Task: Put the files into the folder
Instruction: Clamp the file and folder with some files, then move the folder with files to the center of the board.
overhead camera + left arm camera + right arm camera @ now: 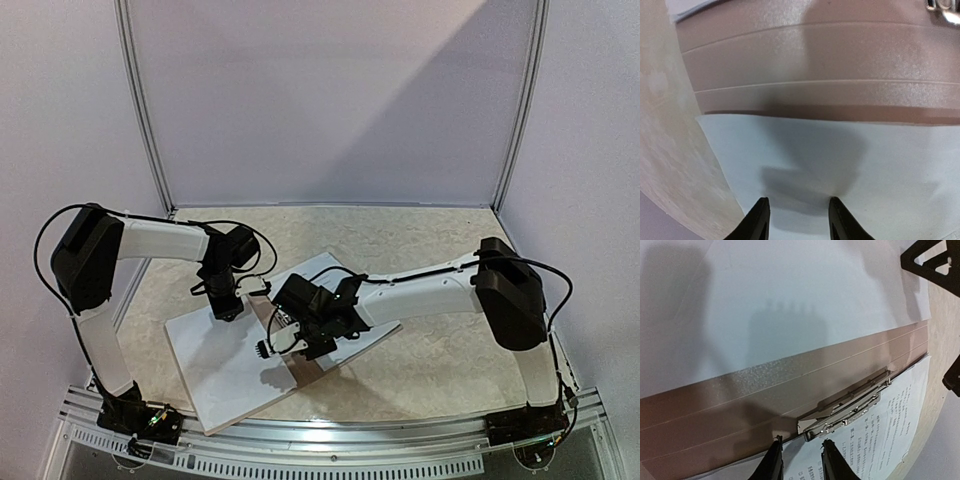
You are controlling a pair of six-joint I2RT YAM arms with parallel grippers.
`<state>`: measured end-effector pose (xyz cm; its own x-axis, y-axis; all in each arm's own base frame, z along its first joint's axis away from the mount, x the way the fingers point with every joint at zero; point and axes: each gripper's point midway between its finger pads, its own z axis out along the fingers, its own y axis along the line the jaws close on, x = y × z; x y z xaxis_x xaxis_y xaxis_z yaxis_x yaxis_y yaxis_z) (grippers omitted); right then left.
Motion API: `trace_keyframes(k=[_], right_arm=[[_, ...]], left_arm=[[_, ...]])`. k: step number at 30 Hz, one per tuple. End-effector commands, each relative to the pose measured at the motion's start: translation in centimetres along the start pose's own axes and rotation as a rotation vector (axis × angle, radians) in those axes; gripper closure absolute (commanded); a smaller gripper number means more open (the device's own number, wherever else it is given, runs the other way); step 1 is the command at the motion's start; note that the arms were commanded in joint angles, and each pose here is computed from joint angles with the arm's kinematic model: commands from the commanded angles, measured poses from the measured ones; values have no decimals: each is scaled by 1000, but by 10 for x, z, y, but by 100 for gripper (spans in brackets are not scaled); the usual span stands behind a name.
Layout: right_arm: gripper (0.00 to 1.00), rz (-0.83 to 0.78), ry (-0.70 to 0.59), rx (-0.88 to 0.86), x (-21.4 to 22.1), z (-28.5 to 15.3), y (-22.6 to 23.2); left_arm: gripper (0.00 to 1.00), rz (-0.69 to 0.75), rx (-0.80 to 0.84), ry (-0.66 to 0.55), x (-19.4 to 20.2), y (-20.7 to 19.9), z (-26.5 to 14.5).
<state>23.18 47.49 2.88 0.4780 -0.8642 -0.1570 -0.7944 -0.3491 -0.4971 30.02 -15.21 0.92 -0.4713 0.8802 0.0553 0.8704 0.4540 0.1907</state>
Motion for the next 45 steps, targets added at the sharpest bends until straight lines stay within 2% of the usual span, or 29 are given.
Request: trace_keyframes(k=[1, 8, 13, 17, 20, 24, 29, 32, 36, 40, 45], right_arm=[[72, 94, -66, 93, -13, -36, -32], [57, 225, -184, 97, -32, -65, -44], [45, 524, -212, 114, -34, -86, -60], [40, 856, -234, 124, -21, -106, -78], [39, 1083, -183, 126, -6, -104, -79], [36, 1222, -48, 146, 12, -85, -72], [33, 1303, 45, 120, 14, -52, -62], [31, 1300, 111, 93, 15, -25, -49], [28, 1280, 142, 57, 9, 3, -40], [29, 1271, 196, 100, 18, 23, -36], [32, 1261, 218, 112, 22, 35, -31]], left_arm=[[58, 37, 80, 34, 2, -24, 24], [57, 41, 86, 33, 2, -26, 23], [46, 11, 194, 13, 1, -24, 10], [37, -54, 252, -104, -15, -1, -30], [32, -58, 277, -188, -28, 7, -64], [26, -73, 251, -240, -27, 16, -102], [21, -132, 155, -209, 18, 28, -121], [17, -154, 74, -117, 65, 27, -113], [9, -156, 36, -21, 121, 9, -102], [8, -136, 18, 100, 169, -12, -83], [8, -120, 21, 178, 200, -30, -71]])
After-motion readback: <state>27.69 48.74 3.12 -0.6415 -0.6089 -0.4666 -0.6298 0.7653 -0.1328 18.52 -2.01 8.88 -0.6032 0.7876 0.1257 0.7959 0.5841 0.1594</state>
